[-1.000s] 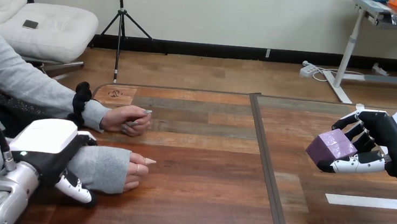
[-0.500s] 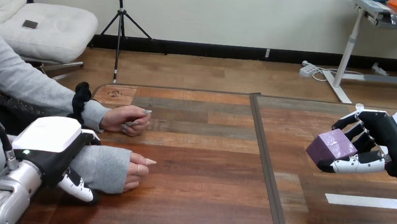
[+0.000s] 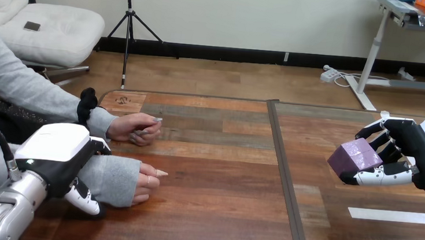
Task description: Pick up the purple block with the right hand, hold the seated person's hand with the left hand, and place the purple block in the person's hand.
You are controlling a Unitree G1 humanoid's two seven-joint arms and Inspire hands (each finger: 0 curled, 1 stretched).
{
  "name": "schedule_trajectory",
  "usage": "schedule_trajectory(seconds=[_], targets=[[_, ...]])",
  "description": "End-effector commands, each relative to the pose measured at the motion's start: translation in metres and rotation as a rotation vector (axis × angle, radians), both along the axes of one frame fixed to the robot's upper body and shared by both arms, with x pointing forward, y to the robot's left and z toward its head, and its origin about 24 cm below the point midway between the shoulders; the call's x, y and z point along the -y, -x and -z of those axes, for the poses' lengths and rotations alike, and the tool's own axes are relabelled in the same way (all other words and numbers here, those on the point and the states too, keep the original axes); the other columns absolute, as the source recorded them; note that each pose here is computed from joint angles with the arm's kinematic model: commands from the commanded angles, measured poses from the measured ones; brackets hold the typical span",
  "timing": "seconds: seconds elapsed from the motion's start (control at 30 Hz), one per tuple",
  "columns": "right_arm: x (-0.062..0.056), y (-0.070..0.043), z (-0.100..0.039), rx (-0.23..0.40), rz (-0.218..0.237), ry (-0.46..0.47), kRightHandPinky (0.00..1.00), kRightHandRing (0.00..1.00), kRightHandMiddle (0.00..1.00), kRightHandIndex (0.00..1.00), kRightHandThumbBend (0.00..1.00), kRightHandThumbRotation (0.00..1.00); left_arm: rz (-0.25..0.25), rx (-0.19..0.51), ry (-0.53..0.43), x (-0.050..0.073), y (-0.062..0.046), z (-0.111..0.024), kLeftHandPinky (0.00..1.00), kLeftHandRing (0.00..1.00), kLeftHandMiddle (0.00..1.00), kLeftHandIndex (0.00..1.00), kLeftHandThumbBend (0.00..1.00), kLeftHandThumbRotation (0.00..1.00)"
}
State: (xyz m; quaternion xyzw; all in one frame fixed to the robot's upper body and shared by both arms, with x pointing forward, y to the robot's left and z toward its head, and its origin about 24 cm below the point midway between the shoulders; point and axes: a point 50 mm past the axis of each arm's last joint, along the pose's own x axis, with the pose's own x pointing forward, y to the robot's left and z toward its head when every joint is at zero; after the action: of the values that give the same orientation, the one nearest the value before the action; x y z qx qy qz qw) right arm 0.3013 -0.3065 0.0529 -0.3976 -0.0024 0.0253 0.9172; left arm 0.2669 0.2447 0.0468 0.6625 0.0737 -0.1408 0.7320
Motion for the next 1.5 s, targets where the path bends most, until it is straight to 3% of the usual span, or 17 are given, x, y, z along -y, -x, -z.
schedule_trajectory(seconds=[0.0, 0.7, 1.47], targets=[[-0.0011, -0.0134, -0.0295, 0.118, -0.009, 0.005, 0.32, 0.36, 0.40, 0.43, 0.83, 0.00, -0.007, 0.099, 0.051, 0.0045, -0.0097, -0.0194, 0.53, 0.62, 0.66, 0.66, 0.95, 0.04], [0.0005, -0.0125, -0.0298, 0.121, -0.009, 0.002, 0.31, 0.34, 0.39, 0.43, 0.83, 0.00, -0.030, 0.156, 0.126, 0.0068, -0.0104, -0.0137, 0.27, 0.33, 0.40, 0.43, 0.81, 0.00], [-0.0007, -0.0132, -0.0309, 0.125, -0.009, 0.011, 0.34, 0.37, 0.41, 0.44, 0.83, 0.00, -0.045, 0.168, 0.167, 0.0090, -0.0098, -0.0156, 0.22, 0.29, 0.37, 0.39, 0.83, 0.00]])
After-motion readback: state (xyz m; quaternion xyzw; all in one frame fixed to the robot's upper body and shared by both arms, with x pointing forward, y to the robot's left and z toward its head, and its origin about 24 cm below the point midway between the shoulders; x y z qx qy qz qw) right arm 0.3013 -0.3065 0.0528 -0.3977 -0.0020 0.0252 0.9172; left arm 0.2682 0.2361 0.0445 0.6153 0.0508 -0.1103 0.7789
